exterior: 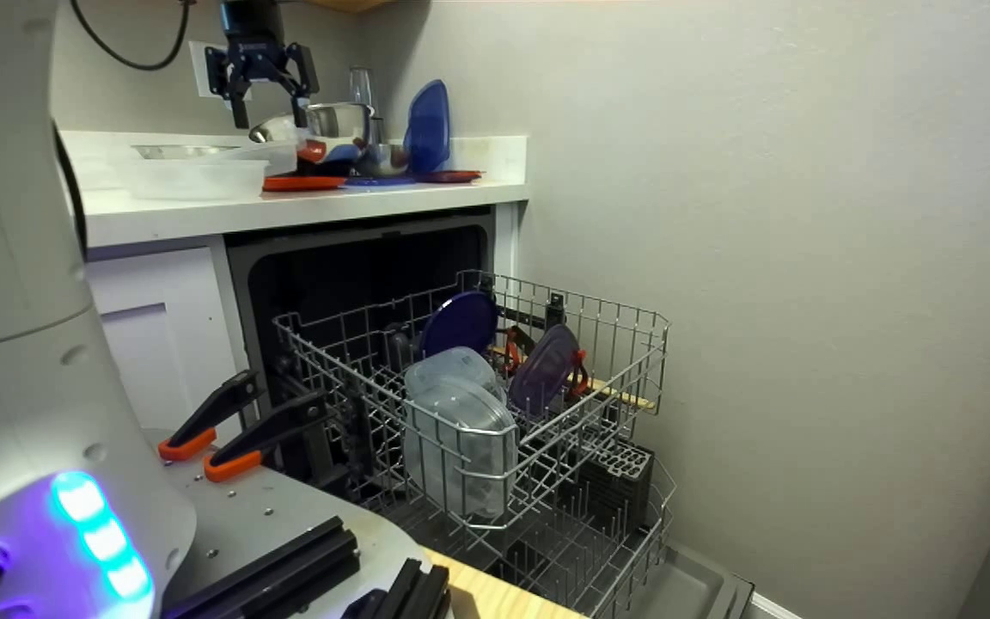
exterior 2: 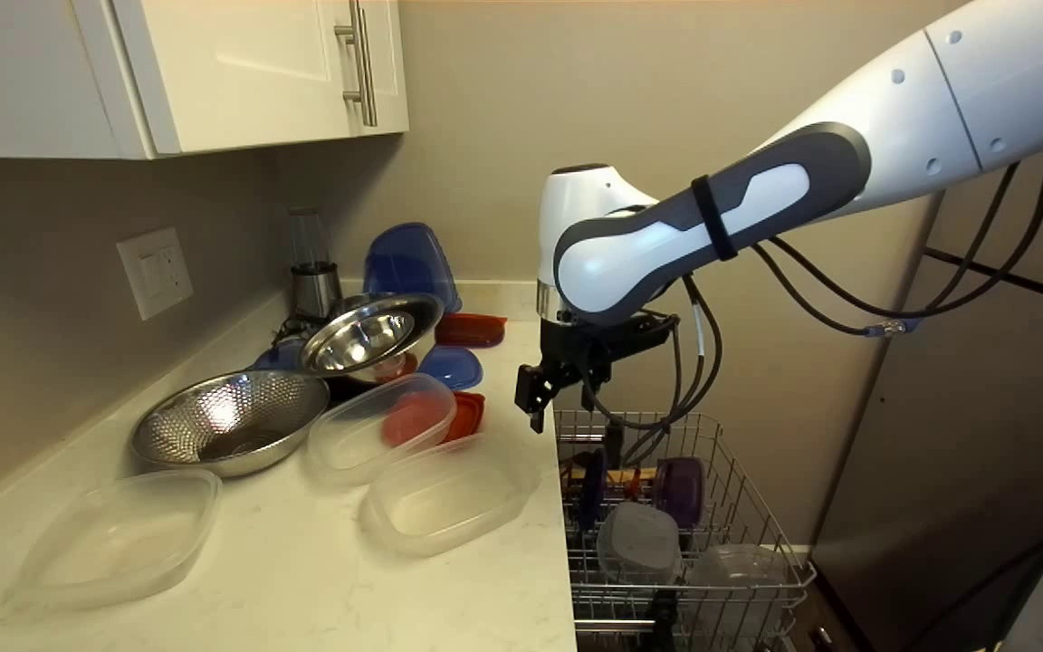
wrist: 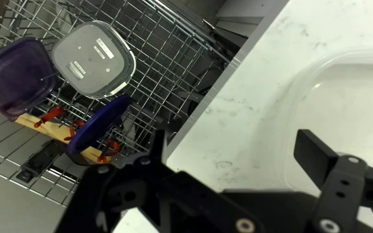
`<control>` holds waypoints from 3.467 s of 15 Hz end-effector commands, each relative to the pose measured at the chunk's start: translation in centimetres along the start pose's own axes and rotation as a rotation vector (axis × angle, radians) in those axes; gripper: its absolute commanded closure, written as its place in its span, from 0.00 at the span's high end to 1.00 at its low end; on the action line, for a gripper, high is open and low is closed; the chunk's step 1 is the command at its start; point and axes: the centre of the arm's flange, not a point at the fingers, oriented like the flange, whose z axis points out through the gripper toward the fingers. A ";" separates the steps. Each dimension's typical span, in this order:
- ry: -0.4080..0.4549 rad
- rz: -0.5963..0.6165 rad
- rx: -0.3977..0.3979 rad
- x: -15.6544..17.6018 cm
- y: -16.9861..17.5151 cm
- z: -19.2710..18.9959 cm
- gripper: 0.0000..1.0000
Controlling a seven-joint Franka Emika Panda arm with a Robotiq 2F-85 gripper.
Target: Put the bowl in the dishwasher
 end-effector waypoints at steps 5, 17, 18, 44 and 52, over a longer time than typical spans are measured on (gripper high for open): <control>-0.022 0.017 0.244 0.9 -0.7 6.1 1.00; -0.078 -0.057 0.243 0.7 -0.1 8.6 0.28; -0.074 -0.051 0.240 0.8 0.1 8.3 0.21; -0.034 -0.010 -0.515 -3.9 14.8 -7.0 0.04; 0.030 0.003 -0.693 -3.2 18.0 6.9 0.04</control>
